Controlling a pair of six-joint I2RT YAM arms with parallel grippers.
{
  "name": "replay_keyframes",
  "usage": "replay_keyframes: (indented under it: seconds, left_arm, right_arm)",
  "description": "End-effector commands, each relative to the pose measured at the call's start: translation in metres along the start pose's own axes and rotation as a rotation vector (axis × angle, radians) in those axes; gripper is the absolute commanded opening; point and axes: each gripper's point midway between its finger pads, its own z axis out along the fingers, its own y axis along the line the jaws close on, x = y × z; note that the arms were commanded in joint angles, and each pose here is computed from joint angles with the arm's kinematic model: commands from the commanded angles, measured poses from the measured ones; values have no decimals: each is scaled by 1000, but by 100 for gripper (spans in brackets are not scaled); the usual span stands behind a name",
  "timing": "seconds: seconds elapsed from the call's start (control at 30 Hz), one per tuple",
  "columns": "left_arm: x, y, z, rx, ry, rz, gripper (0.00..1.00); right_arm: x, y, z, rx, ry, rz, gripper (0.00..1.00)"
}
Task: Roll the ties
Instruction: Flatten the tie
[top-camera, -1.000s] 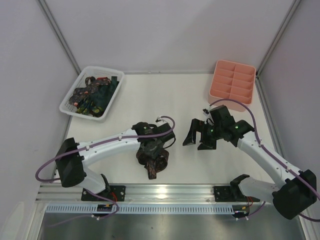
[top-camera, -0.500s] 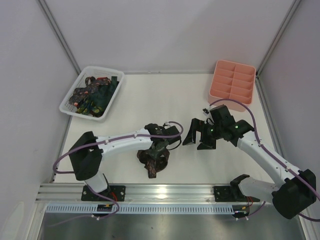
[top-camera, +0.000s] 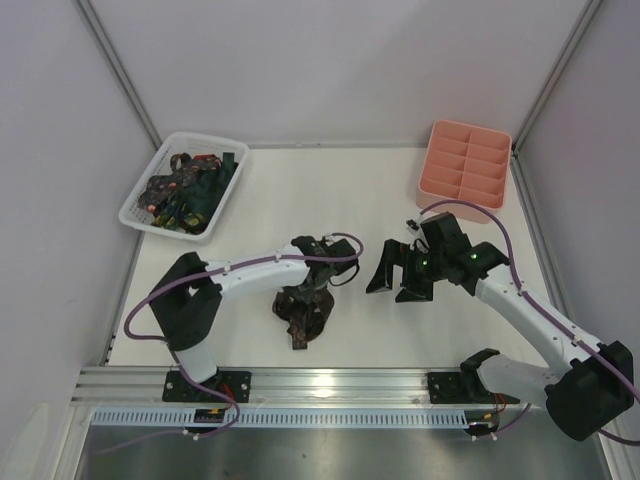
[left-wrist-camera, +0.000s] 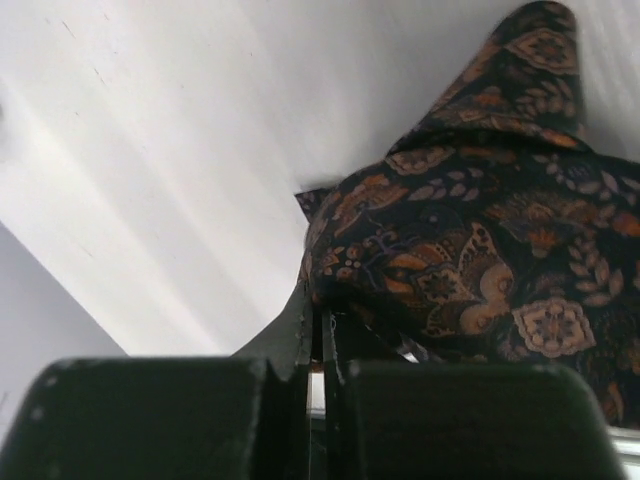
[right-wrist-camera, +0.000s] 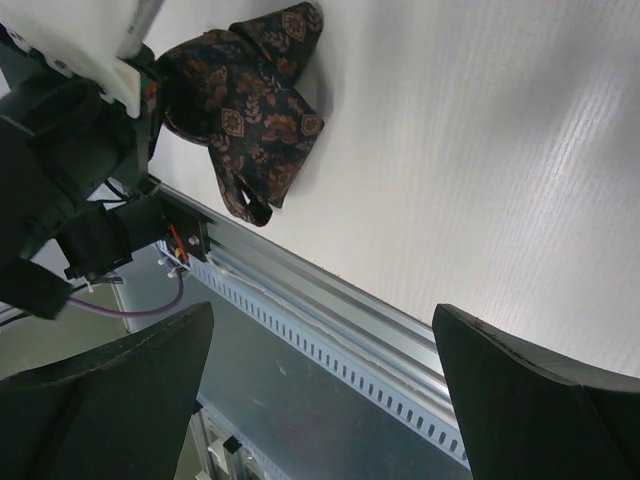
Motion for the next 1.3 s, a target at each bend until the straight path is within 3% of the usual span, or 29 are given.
replay_keyframes:
  seconds: [0.0, 0.07, 0.13, 0.2, 0.23, 0.27, 0.33, 0.4, 0.47, 0.53, 0.63, 0.73, 0.83, 1.0, 1.1, 1.23, 1.27]
  left_arm:
    - [-26, 15, -18, 60, -41, -93, 0]
    - [-47, 16, -47, 221, -107, -222, 0]
    - [-65, 10, -77, 485, -123, -395, 0]
    - [-96, 27, -118, 690, -232, -541, 0]
    - [-105, 17, -150, 880, -225, -603, 0]
    - [-128, 25, -175, 991, -325, -648, 0]
    - [-150, 42, -216, 1233, -401, -781, 1]
    - [-154, 61, -233, 1327, -463, -864, 0]
    - [-152, 61, -225, 1441, -417, -978, 0]
    - [-137, 60, -219, 1460, -410, -1052, 1]
    - [-80, 23, -131, 1331, -228, -1185, 1]
    - [-31, 2, -78, 1170, -99, -1254, 0]
    - [-5, 18, -54, 970, -177, -1297, 0]
    - [33, 53, -48, 683, -248, -1328, 0]
    - [29, 59, -60, 703, -335, -1279, 0]
    - [41, 46, -53, 719, -250, -1271, 1]
    - [40, 45, -54, 728, -255, -1272, 0]
  right_arm:
    - [-2, 5, -4, -21, -11, -16, 100]
    - [-4, 7, -6, -23, -12, -28, 100]
    - [-8, 11, -7, -34, -12, -39, 100]
    - [-15, 15, -11, -45, -23, -40, 100]
    - [-16, 16, -12, -53, -19, -37, 100]
    - [-21, 16, -14, -57, -28, -27, 100]
    - [-29, 22, -20, -83, -44, -23, 100]
    - [-38, 23, -26, -103, -65, -5, 100]
    - [-45, 28, -32, -120, -77, 0, 99]
    - [-50, 31, -36, -129, -86, 0, 100]
    - [-48, 29, -30, -130, -72, 19, 100]
    - [-46, 23, -22, -132, -58, 48, 100]
    - [-39, 17, -9, -143, -38, 92, 98]
    - [-30, 1, 29, -52, 21, 110, 93]
    - [-36, 0, 46, 27, 12, 80, 89]
    - [-41, -4, 76, 158, 59, -9, 87]
    - [-39, -9, 84, 211, 51, -98, 88]
